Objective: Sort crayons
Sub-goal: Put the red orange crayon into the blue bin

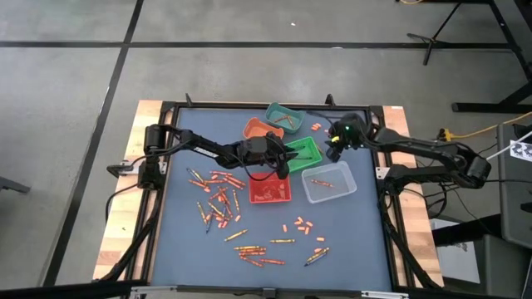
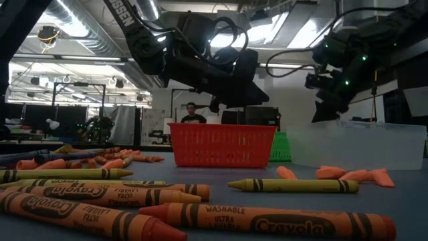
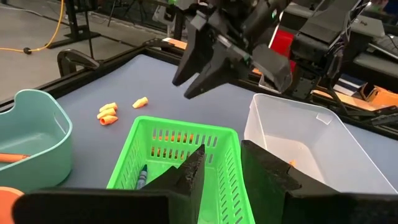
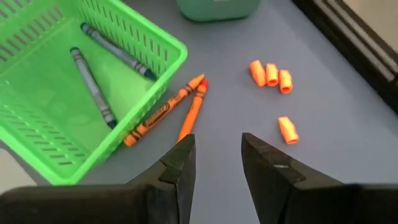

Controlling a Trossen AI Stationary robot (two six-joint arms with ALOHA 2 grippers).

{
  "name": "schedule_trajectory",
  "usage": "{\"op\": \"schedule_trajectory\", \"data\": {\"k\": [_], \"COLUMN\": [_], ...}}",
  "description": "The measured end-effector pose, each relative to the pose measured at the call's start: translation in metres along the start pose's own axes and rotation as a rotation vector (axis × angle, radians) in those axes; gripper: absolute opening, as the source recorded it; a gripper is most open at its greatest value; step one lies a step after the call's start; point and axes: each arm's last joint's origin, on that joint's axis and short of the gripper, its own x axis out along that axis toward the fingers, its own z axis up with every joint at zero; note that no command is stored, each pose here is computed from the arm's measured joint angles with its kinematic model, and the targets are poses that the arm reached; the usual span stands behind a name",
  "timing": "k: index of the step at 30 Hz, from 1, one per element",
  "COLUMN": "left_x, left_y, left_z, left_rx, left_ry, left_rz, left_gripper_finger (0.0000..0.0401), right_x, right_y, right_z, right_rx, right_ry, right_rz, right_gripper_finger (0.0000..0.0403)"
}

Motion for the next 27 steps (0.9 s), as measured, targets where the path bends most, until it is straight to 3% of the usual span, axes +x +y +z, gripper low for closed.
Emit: {"op": "schedule_trajectory", "data": {"k": [10,27], "left_x": [0.000,0.000], "left_y": [0.000,0.000], "left_z": [0.000,0.000], "left_rx": [-0.001,-0.002], "left_ry": [0.000,0.000], "left_rz": [0.000,0.000], "left_gripper_finger": [0.0091,0.0091], "right_x": [0.019,0.047], "right_y": [0.003,0.002], "right_z": [-0.019,-0.002], "right_rx": [-0.002,-0.004], "right_ry": [-0.024,0.006], "right_rz": [0.046,0.091], "right_gripper_finger": [0.0127,0.0127]}}
